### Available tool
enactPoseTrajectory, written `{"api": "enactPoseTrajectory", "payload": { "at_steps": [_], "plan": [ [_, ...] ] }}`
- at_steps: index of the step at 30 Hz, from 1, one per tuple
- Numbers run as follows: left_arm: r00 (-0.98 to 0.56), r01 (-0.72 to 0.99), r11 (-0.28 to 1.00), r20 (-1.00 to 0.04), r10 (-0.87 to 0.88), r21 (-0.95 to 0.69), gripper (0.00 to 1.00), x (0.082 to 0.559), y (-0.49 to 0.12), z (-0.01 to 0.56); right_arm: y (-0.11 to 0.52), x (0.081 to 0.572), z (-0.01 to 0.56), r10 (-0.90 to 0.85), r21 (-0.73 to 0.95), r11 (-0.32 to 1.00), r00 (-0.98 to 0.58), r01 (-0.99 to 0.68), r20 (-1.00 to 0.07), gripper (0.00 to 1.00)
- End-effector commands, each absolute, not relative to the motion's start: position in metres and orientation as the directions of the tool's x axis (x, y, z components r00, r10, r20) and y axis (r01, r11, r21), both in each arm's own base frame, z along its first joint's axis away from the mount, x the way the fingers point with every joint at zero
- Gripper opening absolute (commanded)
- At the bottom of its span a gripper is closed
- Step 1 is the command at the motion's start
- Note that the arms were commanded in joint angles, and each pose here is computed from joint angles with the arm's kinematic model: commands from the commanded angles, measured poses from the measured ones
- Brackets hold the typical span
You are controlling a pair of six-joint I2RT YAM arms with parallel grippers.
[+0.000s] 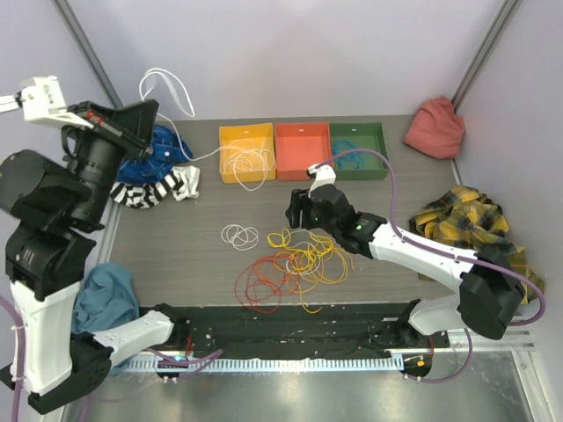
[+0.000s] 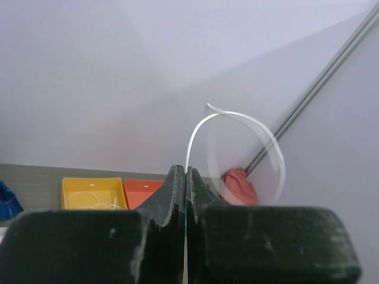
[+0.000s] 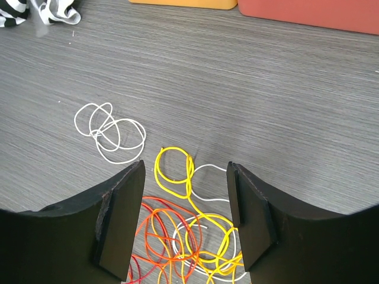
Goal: Untangle the cables
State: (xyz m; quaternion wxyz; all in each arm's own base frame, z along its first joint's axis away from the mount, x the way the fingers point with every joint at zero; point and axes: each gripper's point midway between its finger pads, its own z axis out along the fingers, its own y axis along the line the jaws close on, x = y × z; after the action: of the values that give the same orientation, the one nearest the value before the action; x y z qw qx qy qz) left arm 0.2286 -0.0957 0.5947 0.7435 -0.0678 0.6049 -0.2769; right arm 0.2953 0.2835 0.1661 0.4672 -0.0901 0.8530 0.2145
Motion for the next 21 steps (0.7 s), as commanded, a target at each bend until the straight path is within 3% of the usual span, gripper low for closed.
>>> {"api": "enactPoseTrajectory", "payload": {
  "at_steps": [1,11,21],
  "plan": [
    [0.049,0.301,0.873,-0.908,-0.415,-0.383,0.00,0.268,-0.119,0.572,0.289,0.299,0.203,0.120,0.336,0.867,-0.499,-0.369,-0.858,0.65],
    [0.098,0.228,0.930,-0.943,-0.318,-0.290,0.00,0.332,-0.137,0.573,0.280,0.298,0.212,0.120,0.317,0.878,-0.477,-0.358,-0.871,0.65],
    [0.251,0.247,0.925,-0.903,-0.350,-0.289,0.00,0.341,-0.137,0.642,0.255,0.289,0.254,0.125,0.284,0.889,-0.405,-0.360,-0.906,0.66]
  ]
}}
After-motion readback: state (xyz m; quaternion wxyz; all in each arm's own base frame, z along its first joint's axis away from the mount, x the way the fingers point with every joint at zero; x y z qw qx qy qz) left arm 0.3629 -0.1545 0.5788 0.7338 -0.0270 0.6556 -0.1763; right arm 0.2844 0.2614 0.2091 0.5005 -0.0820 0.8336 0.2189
